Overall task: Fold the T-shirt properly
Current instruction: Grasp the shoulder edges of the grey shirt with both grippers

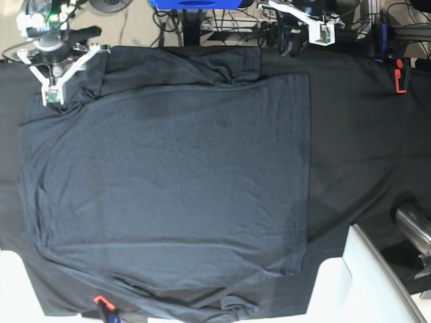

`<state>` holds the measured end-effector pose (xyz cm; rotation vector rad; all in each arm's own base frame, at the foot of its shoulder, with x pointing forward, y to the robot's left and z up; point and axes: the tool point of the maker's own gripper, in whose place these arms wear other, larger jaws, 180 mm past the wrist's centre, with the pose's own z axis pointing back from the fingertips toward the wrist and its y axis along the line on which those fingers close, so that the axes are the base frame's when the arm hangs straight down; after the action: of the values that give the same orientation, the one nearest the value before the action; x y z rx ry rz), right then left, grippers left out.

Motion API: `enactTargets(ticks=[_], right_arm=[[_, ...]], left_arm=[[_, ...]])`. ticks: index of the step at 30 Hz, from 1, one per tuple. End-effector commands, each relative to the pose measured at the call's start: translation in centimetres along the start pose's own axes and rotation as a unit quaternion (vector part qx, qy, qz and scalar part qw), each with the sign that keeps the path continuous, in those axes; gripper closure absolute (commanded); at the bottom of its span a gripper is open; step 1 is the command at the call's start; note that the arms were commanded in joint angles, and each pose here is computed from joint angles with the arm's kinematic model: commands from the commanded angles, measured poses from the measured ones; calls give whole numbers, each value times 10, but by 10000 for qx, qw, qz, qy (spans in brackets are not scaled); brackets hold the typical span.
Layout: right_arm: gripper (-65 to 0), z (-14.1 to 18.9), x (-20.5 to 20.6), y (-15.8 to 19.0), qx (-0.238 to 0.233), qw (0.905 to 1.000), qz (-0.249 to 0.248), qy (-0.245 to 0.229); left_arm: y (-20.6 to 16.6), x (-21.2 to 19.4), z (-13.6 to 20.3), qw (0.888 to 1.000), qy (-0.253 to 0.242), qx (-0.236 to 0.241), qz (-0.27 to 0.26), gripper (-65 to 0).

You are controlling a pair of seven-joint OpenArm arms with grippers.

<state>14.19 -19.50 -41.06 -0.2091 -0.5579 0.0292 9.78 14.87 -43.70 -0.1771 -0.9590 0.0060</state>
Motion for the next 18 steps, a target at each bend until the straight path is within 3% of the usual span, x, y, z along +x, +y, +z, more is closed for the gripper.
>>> enactTargets(ticks=[1,6,11,15,18], right_arm=[[-294,3,10,-5,-89,9997,-7,-244],[-443,6,29,-4,-72,9967,-7,-813],[-488,5,43,-4,-69,9943,-71,-1065],[-488,6,51,1,325,9886,-823,-1214],[-489,7,57,-12,627,9727,-1762,-1375]], left_arm=[[1,6,0,9999,-124,-7,-5,-143],[0,7,-3,9998,-138,-31,-139,-143],[-6,4,-4,9979,-80,-146,-620,-143],[-7,7,-10,9981,-133,-132,-580,-143],[-10,4,-14,9989,-126,-115,-443,-143]])
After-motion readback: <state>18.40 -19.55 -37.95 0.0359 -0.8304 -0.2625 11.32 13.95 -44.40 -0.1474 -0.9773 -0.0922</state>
